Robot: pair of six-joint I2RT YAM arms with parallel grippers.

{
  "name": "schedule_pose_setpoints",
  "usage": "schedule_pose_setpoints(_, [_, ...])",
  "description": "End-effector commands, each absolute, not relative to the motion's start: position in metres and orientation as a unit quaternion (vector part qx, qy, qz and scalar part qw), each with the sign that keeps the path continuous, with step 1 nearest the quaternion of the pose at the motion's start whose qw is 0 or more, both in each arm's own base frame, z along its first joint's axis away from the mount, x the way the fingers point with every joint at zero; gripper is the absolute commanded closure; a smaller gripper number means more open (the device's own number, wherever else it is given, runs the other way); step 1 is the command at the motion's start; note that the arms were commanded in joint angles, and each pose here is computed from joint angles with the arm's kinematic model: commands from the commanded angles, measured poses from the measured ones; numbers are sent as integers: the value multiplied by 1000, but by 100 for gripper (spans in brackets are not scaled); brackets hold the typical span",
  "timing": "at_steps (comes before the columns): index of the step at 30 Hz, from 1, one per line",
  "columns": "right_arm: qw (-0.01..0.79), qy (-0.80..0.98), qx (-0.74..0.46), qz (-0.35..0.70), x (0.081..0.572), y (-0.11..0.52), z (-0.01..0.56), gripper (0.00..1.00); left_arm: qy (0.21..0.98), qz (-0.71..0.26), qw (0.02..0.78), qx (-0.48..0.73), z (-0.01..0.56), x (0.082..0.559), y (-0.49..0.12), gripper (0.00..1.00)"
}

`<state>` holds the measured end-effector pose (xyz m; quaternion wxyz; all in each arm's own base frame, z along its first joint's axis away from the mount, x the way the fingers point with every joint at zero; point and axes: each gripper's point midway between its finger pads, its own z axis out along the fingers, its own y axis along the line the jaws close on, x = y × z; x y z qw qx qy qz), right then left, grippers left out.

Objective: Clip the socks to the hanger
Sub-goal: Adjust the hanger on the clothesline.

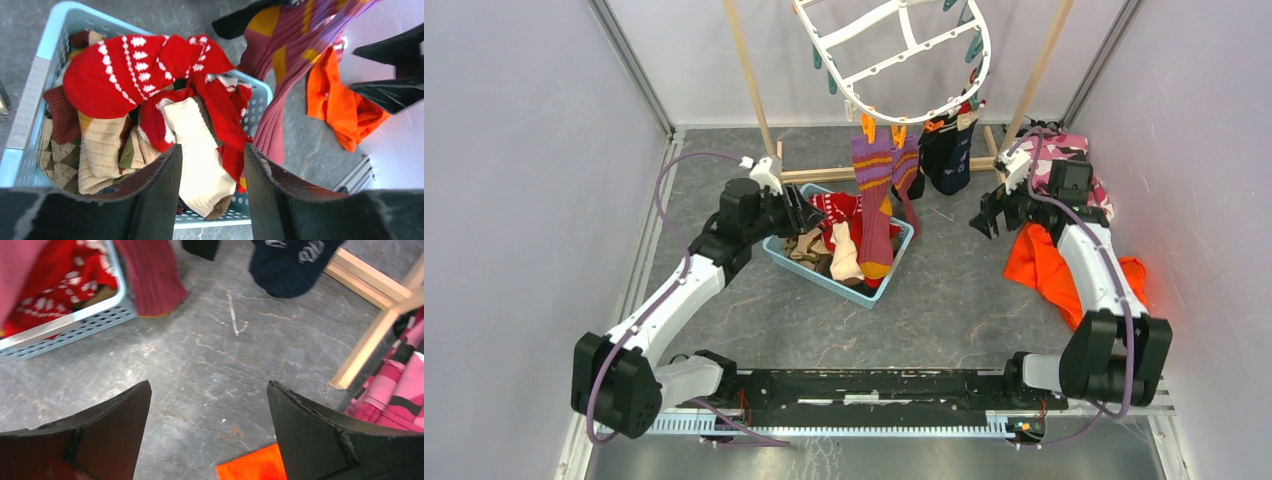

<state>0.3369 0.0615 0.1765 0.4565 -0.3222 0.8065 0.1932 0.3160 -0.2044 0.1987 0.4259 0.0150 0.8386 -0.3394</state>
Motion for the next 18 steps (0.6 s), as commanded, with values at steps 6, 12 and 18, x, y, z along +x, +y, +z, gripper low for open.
schedule_pose_setpoints(6, [502, 765, -328, 237, 371, 88, 216, 21, 767, -389, 510, 16, 271, 321, -193, 42])
schedule_pose_setpoints(12, [505, 672, -478, 255, 323, 199, 239, 38, 770, -368, 521, 3, 271, 328, -182, 48])
schedule_pose_setpoints(18, [475, 636, -563, 231, 293, 282, 252, 60, 773, -341, 535, -8, 274, 319, -167, 49])
